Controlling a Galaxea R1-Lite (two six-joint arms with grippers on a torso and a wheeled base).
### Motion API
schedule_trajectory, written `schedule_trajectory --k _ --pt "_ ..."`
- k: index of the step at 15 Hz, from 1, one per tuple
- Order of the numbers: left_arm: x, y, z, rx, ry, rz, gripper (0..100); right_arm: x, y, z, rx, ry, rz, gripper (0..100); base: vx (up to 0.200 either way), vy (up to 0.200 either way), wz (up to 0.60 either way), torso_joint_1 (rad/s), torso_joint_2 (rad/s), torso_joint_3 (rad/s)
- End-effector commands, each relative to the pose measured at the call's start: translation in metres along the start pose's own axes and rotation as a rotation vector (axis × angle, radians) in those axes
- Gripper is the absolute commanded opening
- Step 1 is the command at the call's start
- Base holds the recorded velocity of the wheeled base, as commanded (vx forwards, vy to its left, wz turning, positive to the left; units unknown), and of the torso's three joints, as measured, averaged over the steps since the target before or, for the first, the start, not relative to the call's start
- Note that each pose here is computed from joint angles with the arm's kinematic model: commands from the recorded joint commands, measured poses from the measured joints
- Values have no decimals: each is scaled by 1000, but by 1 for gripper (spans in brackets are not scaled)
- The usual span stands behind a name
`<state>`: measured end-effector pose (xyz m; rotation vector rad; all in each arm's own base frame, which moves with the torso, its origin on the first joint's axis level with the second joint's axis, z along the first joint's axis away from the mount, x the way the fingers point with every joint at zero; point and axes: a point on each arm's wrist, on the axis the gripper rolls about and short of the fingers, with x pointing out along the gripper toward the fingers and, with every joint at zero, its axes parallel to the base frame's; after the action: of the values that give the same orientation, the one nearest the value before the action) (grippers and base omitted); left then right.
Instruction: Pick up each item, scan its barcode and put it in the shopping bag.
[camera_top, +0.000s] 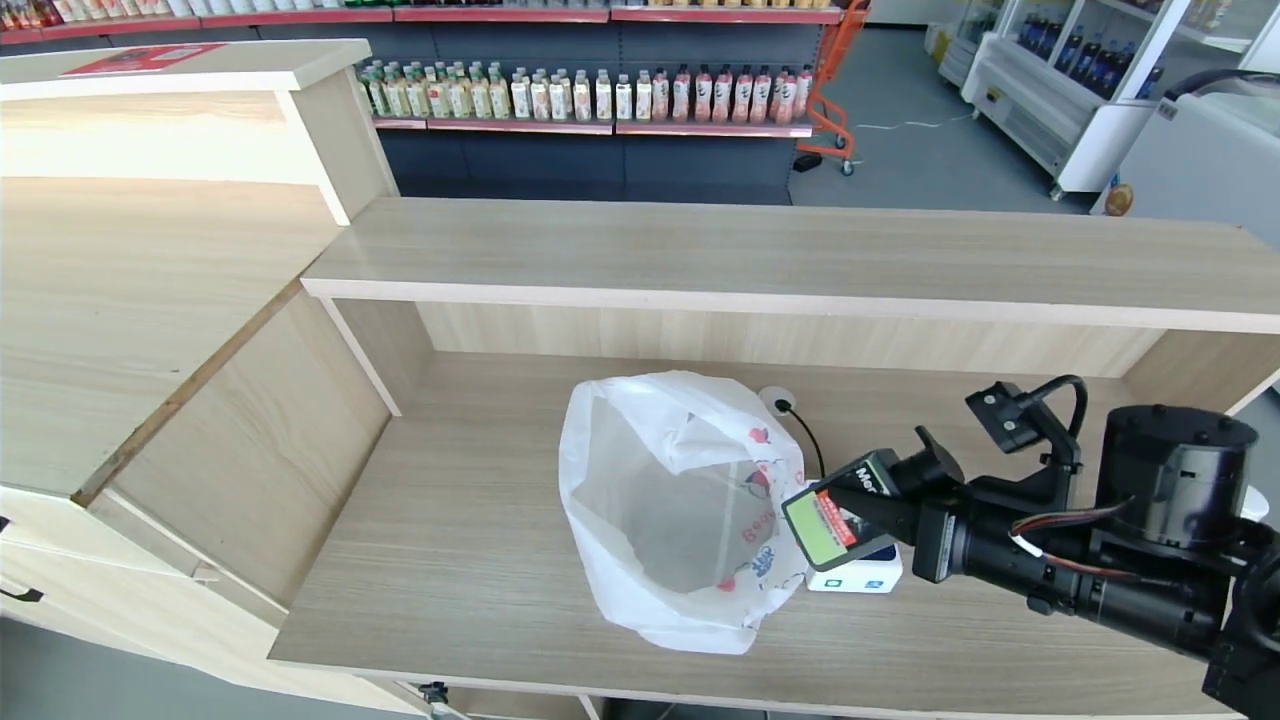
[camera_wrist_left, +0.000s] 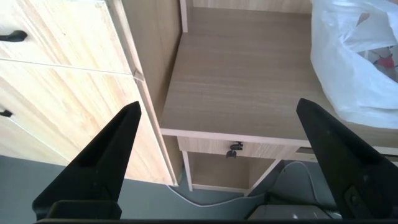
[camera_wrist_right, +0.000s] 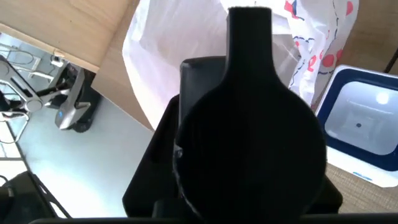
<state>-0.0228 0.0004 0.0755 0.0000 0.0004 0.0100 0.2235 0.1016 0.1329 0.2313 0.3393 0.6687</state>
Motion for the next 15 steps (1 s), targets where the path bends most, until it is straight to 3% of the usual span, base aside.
schedule_trajectory --k 1,3,7,10,15 --pt "0 0 0 -2 0 1 100 15 -7 -9 11 50 -16 0 0 0 0 0 0 0" --pt "0 0 0 0 0 1 100 29 -14 -18 -18 91 -24 0 0 0 0 0 0 0" --pt "0 0 0 -2 0 1 100 68 -28 -38 -242 170 -11 0 0 0 0 0 0 0" --pt "0 0 0 -2 0 1 100 98 -20 -39 -289 147 42 0 0 0 0 0 0 0" --pt "0 0 0 -2 0 1 100 132 -26 -55 -365 171 43 0 0 0 0 0 0 0"
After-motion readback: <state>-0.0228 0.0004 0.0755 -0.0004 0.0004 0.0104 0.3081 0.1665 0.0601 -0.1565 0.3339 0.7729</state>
